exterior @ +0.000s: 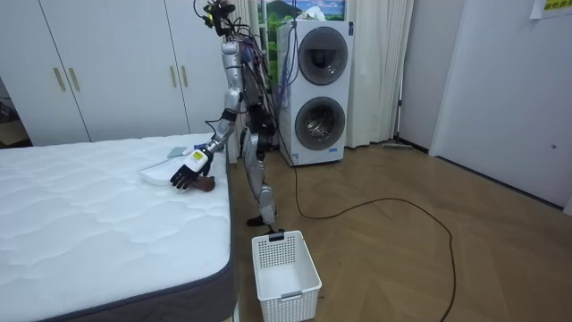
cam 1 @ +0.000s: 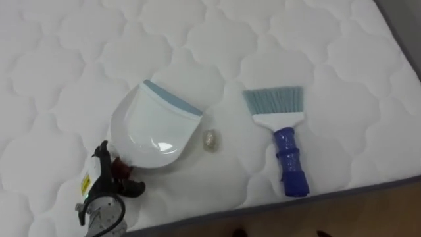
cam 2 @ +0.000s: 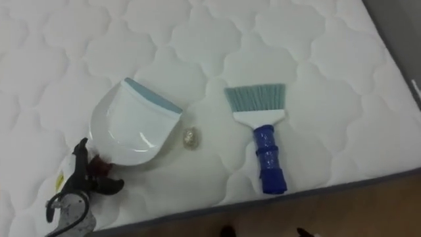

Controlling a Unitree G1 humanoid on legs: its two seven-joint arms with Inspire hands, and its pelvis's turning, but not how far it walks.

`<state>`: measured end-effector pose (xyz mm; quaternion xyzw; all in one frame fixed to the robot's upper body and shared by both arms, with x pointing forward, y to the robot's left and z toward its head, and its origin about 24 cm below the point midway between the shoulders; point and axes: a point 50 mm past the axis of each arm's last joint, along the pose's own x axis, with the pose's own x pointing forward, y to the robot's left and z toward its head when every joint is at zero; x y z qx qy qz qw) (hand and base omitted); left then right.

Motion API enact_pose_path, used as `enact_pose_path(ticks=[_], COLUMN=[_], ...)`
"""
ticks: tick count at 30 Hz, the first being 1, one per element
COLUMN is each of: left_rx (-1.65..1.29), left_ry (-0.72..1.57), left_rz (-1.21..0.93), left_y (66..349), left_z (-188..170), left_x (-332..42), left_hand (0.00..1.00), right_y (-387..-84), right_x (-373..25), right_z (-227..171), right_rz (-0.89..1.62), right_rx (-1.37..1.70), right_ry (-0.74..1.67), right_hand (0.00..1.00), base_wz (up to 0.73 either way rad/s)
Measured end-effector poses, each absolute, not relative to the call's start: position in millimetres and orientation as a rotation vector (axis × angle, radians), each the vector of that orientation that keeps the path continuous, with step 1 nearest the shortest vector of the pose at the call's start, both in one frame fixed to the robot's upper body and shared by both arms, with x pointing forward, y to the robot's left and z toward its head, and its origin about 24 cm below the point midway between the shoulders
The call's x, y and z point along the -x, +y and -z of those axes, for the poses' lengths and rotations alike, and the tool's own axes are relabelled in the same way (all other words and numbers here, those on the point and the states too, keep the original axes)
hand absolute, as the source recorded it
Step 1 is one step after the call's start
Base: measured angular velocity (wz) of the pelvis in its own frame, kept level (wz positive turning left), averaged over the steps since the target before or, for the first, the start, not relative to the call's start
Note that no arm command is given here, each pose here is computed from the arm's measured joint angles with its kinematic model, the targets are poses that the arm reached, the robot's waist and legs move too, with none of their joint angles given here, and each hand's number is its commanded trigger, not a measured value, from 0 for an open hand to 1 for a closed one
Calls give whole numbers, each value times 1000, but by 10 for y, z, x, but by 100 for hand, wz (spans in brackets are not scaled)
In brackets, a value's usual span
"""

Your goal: Clean bed

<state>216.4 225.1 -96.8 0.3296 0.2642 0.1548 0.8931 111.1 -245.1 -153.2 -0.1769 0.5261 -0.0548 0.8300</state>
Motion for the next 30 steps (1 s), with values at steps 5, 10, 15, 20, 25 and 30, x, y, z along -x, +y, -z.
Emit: enact_pose_path(ticks=[5, 10, 15, 20, 25, 30], left_rx=[-686, -670, -672, -672, -674, -675], left_ry=[564, 564, 562, 563, 573, 574], left_rz=[-320, -330, -328, -329, -329, -329], left_y=[2259, 2262, 2256, 2260, 2266, 2267], left_z=[993, 986, 983, 985, 999, 1001], left_x=[-2129, -2142, -2147, -2143, -2126, -2123], left_hand=[0, 0, 0, 0, 0, 0], right_y=[-2457, -2455, -2457, -2457, -2458, -2454], right_x=[-1133, -1150, -1137, -1135, -1131, -1127], right_z=[1525, 1520, 1523, 1524, 1525, 1527], right_rz=[119, 115, 118, 119, 122, 123], right_rx=[378, 374, 372, 372, 374, 375], right_ry=[1112, 1107, 1111, 1112, 1113, 1114], right_hand=[0, 0, 0, 0, 0, 0], base_wz=[1, 0, 0, 0, 0, 0])
